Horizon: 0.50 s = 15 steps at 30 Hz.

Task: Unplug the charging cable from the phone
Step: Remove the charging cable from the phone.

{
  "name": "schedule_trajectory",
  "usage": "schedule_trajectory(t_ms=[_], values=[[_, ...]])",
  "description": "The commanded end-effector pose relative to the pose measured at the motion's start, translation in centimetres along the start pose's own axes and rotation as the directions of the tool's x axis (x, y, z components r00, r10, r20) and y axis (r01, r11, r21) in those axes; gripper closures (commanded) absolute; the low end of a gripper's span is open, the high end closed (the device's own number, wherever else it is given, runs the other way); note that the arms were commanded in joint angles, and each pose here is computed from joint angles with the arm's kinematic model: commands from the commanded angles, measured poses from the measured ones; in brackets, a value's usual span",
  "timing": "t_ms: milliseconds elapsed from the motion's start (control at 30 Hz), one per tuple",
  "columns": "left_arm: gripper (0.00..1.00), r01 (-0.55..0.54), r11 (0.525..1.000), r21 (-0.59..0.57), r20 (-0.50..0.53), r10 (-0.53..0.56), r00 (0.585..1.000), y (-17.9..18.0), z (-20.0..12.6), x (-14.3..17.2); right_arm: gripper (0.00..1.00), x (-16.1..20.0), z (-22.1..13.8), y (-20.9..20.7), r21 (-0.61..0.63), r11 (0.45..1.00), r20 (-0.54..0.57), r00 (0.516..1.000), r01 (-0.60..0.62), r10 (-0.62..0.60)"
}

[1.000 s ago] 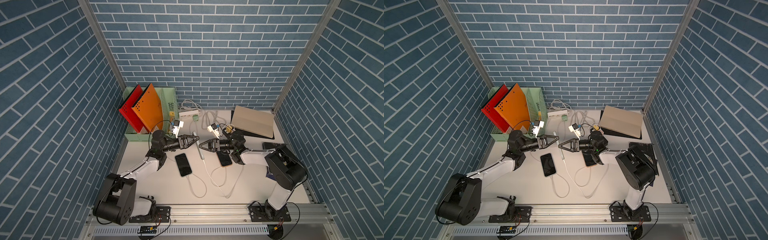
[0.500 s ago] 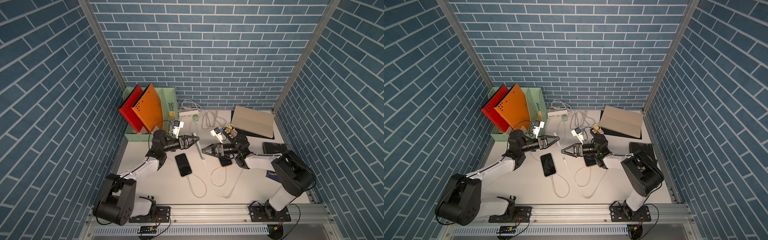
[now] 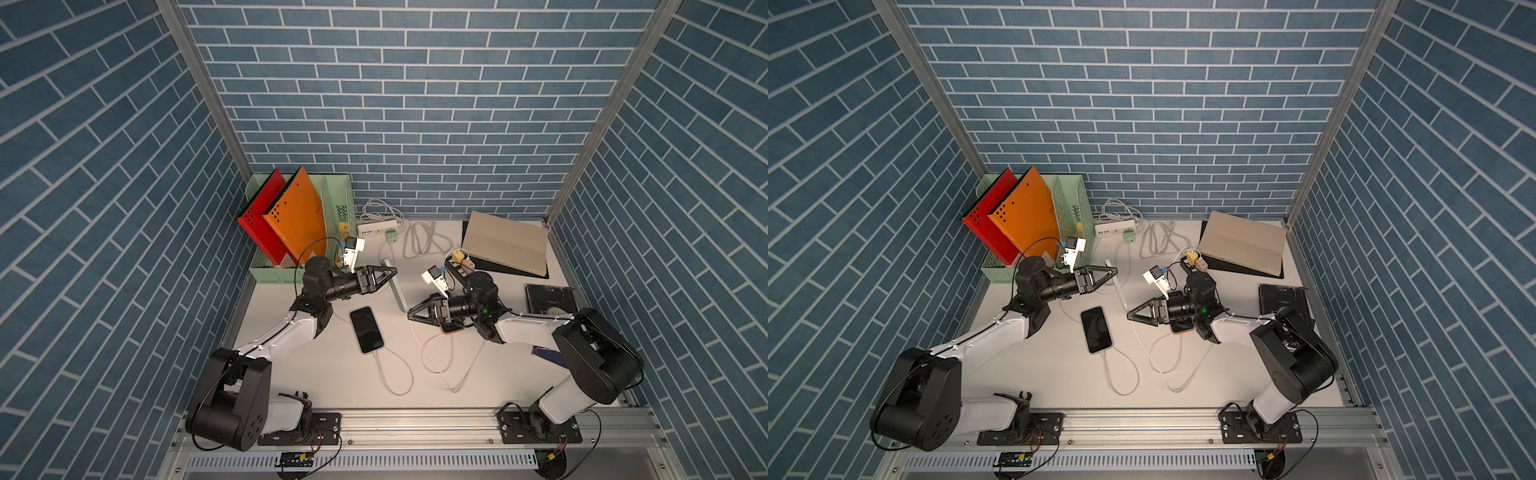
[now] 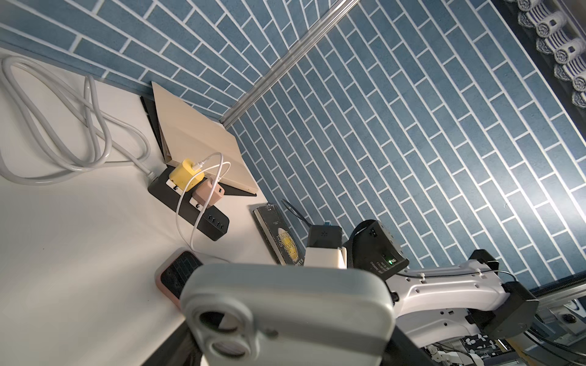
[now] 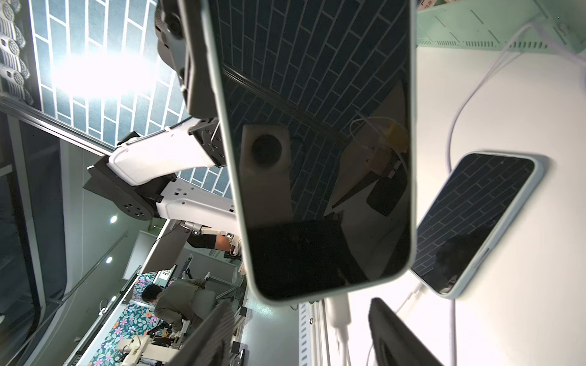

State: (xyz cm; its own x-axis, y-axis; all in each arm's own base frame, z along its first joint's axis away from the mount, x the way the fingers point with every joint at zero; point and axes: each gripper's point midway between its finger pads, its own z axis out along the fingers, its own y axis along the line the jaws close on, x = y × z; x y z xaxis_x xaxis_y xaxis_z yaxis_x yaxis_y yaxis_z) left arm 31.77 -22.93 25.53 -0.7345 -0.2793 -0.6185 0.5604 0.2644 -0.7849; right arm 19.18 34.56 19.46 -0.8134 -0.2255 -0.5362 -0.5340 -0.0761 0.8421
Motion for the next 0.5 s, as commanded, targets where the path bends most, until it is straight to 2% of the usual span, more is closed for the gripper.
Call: schedule_trajectory(t_ms=[0,167,467], values=[[1.00,-0.081,0.996,0.039,0.043,0.079,0.996,-2.3,-0.2,-2.0,0.40,1.1,0.1,-0.6,0.018,0.999,-0.025,0.999,0.028,-0.027],[1.00,-0.081,0.996,0.037,0.044,0.080,0.996,-2.3,-0.2,-2.2,0.55,1.8,0.1,-1.0,0.017,1.000,-0.037,0.999,0.014,-0.014],[1.00,-0.077,0.997,0.025,0.053,0.076,0.996,-1.9,-0.5,-2.5,0.75,2.8,0.0,-1.5,0.024,1.000,-0.053,0.998,-0.016,0.017]])
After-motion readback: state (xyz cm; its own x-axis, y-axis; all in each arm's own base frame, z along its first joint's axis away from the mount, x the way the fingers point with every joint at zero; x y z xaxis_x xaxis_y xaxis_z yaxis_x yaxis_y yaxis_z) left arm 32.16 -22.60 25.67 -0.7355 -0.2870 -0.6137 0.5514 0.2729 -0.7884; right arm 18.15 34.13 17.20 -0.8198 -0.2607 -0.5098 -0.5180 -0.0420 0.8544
